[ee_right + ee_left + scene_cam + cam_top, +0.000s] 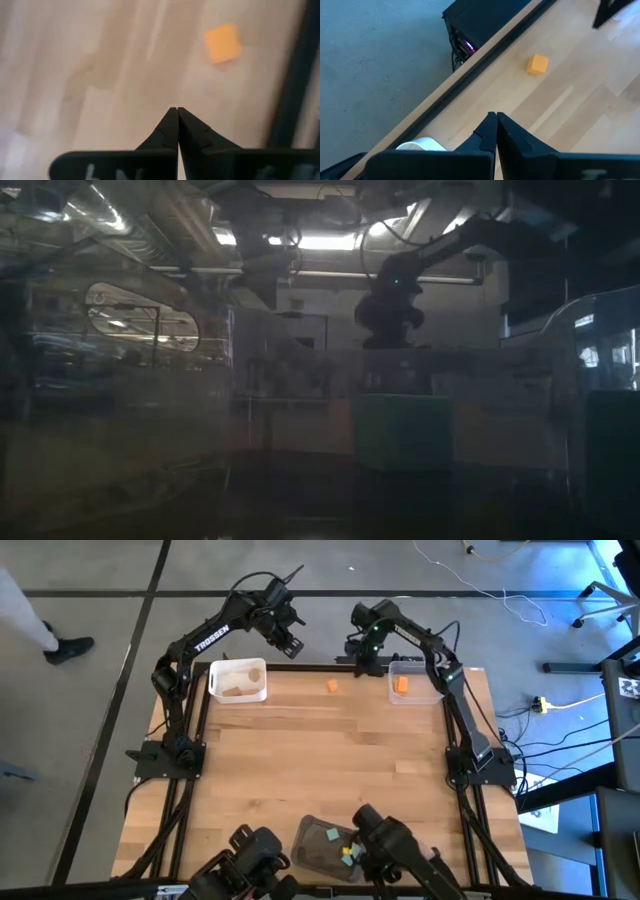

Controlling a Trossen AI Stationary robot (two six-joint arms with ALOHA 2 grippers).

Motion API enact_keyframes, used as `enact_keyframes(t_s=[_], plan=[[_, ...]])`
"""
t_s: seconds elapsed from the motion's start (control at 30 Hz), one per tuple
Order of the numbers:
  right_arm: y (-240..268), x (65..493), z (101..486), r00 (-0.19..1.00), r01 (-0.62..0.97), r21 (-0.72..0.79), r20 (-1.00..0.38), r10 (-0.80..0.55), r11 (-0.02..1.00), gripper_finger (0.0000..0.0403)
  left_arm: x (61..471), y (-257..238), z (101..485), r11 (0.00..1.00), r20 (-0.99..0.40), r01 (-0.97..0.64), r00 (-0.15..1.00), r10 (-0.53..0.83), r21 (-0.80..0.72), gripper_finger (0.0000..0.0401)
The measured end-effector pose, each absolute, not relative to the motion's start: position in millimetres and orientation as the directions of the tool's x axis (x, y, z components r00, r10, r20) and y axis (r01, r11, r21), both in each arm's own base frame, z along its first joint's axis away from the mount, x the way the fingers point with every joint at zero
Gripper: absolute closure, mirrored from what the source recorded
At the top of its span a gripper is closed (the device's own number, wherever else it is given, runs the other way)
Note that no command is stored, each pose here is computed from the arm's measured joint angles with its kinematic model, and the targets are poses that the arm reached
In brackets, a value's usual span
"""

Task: Sort & place blocks by color
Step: Put the yellow block into the transparent bin

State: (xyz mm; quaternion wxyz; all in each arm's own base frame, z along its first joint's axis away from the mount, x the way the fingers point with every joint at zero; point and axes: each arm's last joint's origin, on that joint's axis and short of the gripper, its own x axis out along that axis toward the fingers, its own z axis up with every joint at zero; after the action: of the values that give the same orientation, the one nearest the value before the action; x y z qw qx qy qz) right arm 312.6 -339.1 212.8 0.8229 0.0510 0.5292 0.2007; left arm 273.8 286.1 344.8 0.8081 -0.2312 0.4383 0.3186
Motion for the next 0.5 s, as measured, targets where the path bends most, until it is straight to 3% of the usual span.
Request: enact_keyframes(t_s=[0.3,0.5], plan=[[-346,305,198,0.26,-0.16,0.33,-0.895,0.362,0.93,0.0402,275,285,337,0.699,-0.871,-0.706,0.41,0.271,-0.115,0.0401],[-354,297,199,0.27,-0.093,0.341,-0.896,0.353,0.936,0.0403,295,293,290,0.758,-0.88,-0.595,0.47,0.06,-0.267,0.0401]])
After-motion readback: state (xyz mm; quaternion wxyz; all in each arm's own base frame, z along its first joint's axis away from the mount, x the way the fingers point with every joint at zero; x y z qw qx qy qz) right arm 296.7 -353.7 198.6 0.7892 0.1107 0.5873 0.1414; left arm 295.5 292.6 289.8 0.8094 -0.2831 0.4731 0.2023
